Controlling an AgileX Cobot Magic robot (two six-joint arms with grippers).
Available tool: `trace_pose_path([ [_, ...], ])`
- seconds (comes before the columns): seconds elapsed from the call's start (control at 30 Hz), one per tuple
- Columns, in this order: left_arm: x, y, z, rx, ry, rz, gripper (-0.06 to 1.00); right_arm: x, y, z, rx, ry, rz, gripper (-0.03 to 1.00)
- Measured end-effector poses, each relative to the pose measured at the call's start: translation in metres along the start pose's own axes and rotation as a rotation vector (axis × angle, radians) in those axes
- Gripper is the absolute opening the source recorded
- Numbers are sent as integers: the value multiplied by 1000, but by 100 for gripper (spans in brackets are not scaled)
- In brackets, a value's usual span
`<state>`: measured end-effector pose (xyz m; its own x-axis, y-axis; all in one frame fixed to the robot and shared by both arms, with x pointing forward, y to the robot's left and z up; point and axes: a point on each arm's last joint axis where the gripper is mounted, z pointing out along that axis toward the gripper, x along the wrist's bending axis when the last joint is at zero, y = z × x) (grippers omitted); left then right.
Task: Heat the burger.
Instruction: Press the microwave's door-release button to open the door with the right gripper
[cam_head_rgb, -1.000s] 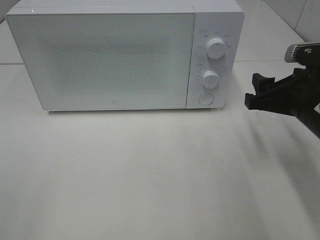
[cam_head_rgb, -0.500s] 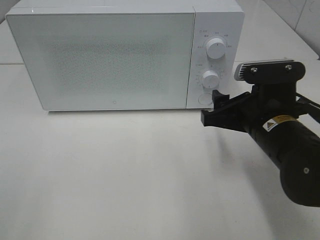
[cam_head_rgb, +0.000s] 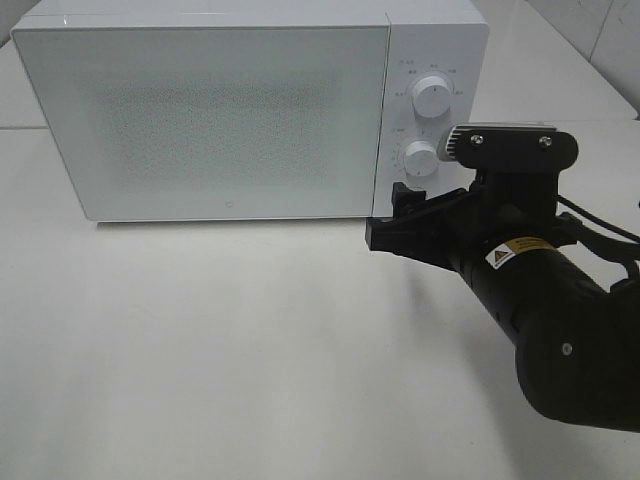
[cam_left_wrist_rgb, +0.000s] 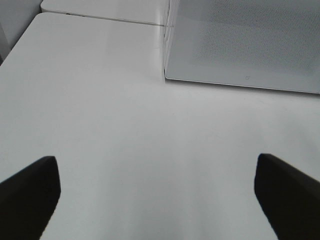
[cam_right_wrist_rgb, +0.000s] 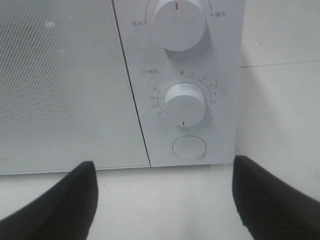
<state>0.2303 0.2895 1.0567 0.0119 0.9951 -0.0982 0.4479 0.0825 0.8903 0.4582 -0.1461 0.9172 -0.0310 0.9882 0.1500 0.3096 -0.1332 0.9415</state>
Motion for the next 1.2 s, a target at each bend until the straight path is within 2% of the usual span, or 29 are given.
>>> trace_pose_path([
  [0.03, 0, 0, 0, 0, 0, 0, 97, 0, 0, 0, 0, 0, 0, 73],
  [0.07, 0, 0, 0, 0, 0, 0, 97, 0, 0, 0, 4, -3, 96, 72],
  [0.1, 0, 0, 0, 0, 0, 0, 97, 0, 0, 0, 4, -3, 96, 72],
  [0.13, 0, 0, 0, 0, 0, 0, 97, 0, -1, 0, 9, -3, 142, 70],
  [0.17, 0, 0, 0, 0, 0, 0, 97, 0, -2, 0, 27, -3, 245, 66],
  [0.2, 0, 0, 0, 0, 0, 0, 97, 0, -2, 0, 27, -3, 245, 66],
  [0.23, 0, 0, 0, 0, 0, 0, 97, 0, -3, 0, 37, -4, 309, 63],
  [0.27, 0, 0, 0, 0, 0, 0, 97, 0, -5, 0, 60, -8, 440, 56],
  [0.3, 0, 0, 0, 0, 0, 0, 97, 0, -5, 0, 60, -8, 440, 56],
  [0.33, 0, 0, 0, 0, 0, 0, 97, 1, -7, 0, 74, -12, 505, 52],
  [0.37, 0, 0, 0, 0, 0, 0, 97, 1, -9, 0, 103, -21, 621, 44],
  [0.4, 0, 0, 0, 0, 0, 0, 97, 1, -9, 0, 103, -21, 621, 44],
  [0.43, 0, 0, 0, 0, 0, 0, 97, 1, -11, -1, 124, -31, 729, 38],
  [0.47, 0, 0, 0, 0, 0, 0, 97, 2, -12, -1, 134, -35, 784, 29],
  [0.5, 0, 0, 0, 0, 0, 0, 97, 2, -12, -1, 134, -35, 784, 29],
  [0.57, 0, 0, 0, 0, 0, 0, 97, 2, -13, -1, 147, -44, 920, 15],
  [0.6, 0, 0, 0, 0, 0, 0, 97, 2, -13, -1, 147, -44, 920, 15],
  [0.67, 0, 0, 0, 0, 0, 0, 97, 2, -13, -1, 148, -53, 1041, 4],
  [0.87, 0, 0, 0, 0, 0, 0, 97, 3, -14, -1, 149, -65, 1193, 1],
  [1.2, 0, 0, 0, 0, 0, 0, 97, 14, -10, 13, 133, -57, 1248, 1],
])
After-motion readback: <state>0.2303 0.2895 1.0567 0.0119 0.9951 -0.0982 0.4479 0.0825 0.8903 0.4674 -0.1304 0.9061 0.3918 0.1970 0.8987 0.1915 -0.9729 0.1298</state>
